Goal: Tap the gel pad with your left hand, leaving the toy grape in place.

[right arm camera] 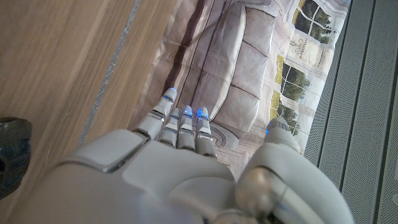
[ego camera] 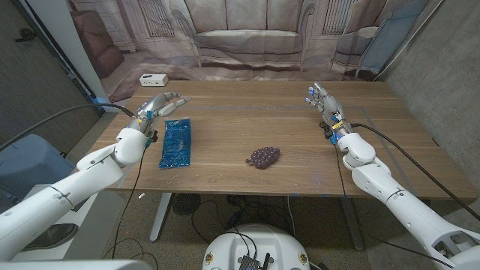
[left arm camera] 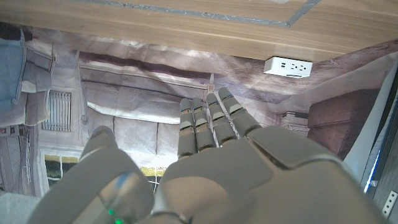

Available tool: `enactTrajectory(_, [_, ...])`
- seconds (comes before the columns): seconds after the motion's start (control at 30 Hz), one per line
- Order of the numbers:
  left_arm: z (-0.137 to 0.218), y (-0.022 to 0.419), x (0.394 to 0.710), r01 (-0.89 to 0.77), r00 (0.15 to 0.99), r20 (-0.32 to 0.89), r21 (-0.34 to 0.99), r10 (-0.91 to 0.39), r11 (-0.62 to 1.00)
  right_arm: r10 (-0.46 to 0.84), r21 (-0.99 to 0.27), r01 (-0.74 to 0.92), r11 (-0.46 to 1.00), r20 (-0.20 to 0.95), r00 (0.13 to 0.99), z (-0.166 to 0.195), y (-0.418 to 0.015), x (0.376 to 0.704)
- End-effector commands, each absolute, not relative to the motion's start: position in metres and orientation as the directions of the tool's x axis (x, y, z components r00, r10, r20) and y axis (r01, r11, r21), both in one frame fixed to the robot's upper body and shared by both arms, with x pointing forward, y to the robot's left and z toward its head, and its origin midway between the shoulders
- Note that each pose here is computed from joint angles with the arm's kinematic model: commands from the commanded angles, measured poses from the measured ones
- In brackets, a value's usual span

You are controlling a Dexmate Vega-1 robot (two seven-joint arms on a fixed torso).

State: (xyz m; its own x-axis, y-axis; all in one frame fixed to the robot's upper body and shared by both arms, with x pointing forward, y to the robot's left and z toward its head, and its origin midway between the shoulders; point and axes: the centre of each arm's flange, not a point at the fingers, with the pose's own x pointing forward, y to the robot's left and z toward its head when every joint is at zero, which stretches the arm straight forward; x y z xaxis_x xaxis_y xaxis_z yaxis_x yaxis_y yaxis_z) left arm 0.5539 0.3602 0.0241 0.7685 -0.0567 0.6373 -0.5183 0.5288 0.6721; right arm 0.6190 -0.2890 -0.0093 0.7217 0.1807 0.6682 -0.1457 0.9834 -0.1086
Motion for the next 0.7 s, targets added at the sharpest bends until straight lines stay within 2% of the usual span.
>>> enactTrajectory(0.03, [0.026,0.354,0.553,-0.481,0.744,0.664,0.605,-0.069,0.635,0.176,-0.105,-0.143,0.984,0.670,0.721,-0.013,-0.291,0.616])
enactTrajectory(0.5, [0.029,0.337,0.554,-0.377,0.716,0.693,0.489,-0.087,0.787,0.182,-0.095,-0.160,0.983,0.672,0.718,-0.018,-0.291,0.616])
enactTrajectory(0.7, [0.032,0.328,0.560,-0.269,0.702,0.700,0.431,-0.131,0.861,0.186,-0.099,-0.162,0.982,0.672,0.716,-0.015,-0.287,0.616])
